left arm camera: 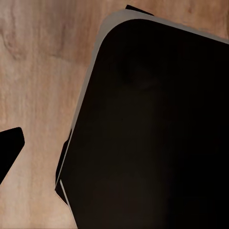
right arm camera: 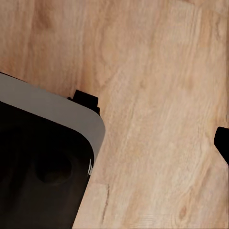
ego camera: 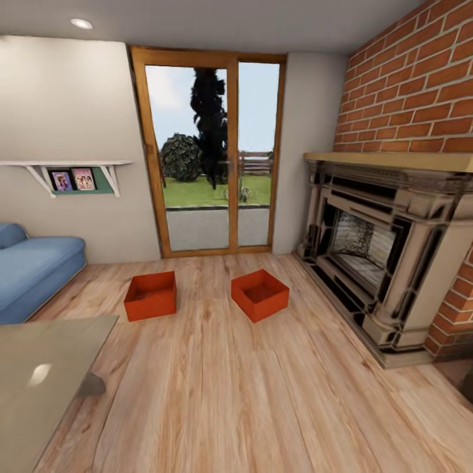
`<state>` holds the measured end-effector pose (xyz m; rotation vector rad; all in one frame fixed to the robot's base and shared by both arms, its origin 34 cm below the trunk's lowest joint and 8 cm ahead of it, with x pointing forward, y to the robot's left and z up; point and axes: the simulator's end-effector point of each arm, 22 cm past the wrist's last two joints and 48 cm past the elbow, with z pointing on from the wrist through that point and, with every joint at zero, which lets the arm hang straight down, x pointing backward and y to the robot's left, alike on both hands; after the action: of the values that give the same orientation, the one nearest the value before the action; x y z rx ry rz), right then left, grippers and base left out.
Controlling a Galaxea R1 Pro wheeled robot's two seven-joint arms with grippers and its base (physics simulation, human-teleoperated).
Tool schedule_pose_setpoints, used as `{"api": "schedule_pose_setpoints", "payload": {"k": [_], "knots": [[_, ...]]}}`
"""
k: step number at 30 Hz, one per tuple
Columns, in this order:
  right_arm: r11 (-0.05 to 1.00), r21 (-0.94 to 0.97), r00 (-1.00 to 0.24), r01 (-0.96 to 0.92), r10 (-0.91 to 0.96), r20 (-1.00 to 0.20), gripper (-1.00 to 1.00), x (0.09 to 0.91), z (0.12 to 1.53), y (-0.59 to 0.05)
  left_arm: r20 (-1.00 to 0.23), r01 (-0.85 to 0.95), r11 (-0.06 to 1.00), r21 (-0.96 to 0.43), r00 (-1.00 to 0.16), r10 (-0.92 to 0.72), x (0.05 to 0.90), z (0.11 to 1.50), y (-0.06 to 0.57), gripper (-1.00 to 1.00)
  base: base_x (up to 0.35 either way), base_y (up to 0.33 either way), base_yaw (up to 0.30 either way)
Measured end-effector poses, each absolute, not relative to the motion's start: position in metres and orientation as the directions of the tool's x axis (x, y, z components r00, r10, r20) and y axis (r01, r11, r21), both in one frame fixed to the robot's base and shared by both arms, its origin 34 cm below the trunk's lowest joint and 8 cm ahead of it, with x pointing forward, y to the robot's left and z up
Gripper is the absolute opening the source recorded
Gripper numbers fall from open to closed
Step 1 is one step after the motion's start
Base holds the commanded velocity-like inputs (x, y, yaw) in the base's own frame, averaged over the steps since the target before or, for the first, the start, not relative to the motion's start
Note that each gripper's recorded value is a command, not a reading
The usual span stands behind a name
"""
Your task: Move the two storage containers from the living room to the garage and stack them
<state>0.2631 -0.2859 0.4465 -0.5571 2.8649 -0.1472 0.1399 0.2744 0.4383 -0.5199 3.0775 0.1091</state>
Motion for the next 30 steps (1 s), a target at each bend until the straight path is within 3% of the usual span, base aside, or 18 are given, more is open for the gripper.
{"api": "schedule_pose_setpoints", "payload": {"k": [14, 30], "knots": [[0.923, -0.141, -0.904, -0.358, -0.381, -0.195, 1.00, 0.2633, 0.4466, -0.2870, -0.029, -0.329, 0.942, 0.066, -0.944, -0.328, 0.1397, 0.4383, 0.2743, 1.00, 0.323, 0.007, 0.270], [0.924, -0.141, -0.905, -0.356, -0.379, -0.195, 1.00, 0.2633, 0.4467, -0.2872, -0.029, -0.329, 0.942, 0.067, -0.944, -0.328, 0.1396, 0.4383, 0.2753, 1.00, 0.322, 0.131, 0.264]]}}
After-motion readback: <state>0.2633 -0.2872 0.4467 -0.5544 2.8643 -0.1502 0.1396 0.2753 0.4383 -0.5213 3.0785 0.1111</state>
